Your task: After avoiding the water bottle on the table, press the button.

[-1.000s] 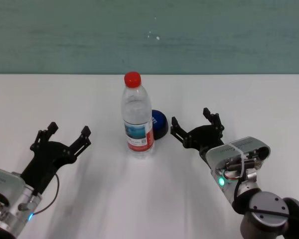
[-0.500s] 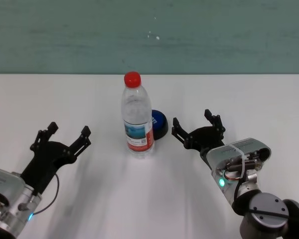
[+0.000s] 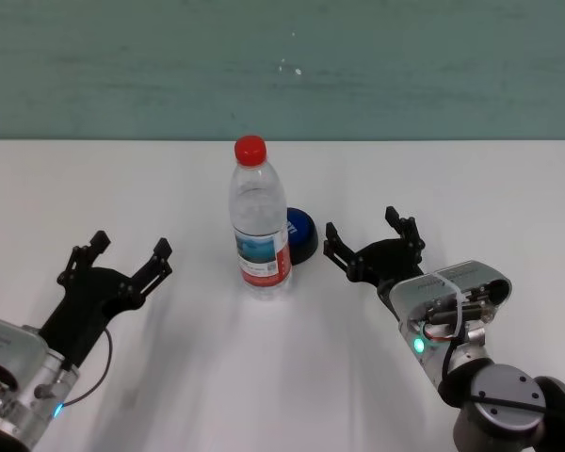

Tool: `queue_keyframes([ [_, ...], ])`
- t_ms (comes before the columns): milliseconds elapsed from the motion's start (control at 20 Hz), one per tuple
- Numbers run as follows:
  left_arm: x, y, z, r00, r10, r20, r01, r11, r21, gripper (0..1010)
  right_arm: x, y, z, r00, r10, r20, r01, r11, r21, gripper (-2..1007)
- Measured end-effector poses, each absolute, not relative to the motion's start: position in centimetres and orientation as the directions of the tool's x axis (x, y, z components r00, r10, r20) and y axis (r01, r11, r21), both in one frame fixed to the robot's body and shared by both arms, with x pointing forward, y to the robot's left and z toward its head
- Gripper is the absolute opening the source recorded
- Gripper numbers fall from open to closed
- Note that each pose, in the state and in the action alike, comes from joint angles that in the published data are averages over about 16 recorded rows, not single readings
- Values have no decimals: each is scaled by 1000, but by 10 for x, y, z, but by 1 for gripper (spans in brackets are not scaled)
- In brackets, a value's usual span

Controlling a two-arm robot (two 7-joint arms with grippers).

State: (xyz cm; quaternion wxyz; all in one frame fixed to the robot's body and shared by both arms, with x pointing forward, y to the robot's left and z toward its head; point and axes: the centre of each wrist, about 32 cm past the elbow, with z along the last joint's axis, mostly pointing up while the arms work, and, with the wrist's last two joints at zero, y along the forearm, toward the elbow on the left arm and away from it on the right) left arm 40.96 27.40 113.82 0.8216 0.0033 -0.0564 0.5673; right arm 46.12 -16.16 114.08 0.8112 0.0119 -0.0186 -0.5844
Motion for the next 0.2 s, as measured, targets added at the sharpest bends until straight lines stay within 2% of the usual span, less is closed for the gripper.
queue_keyframes([
  [200, 410, 274, 1138, 350, 932, 96, -933, 356, -59, 1010, 461, -162, 1141, 317, -948, 17, 947, 317, 41, 1004],
])
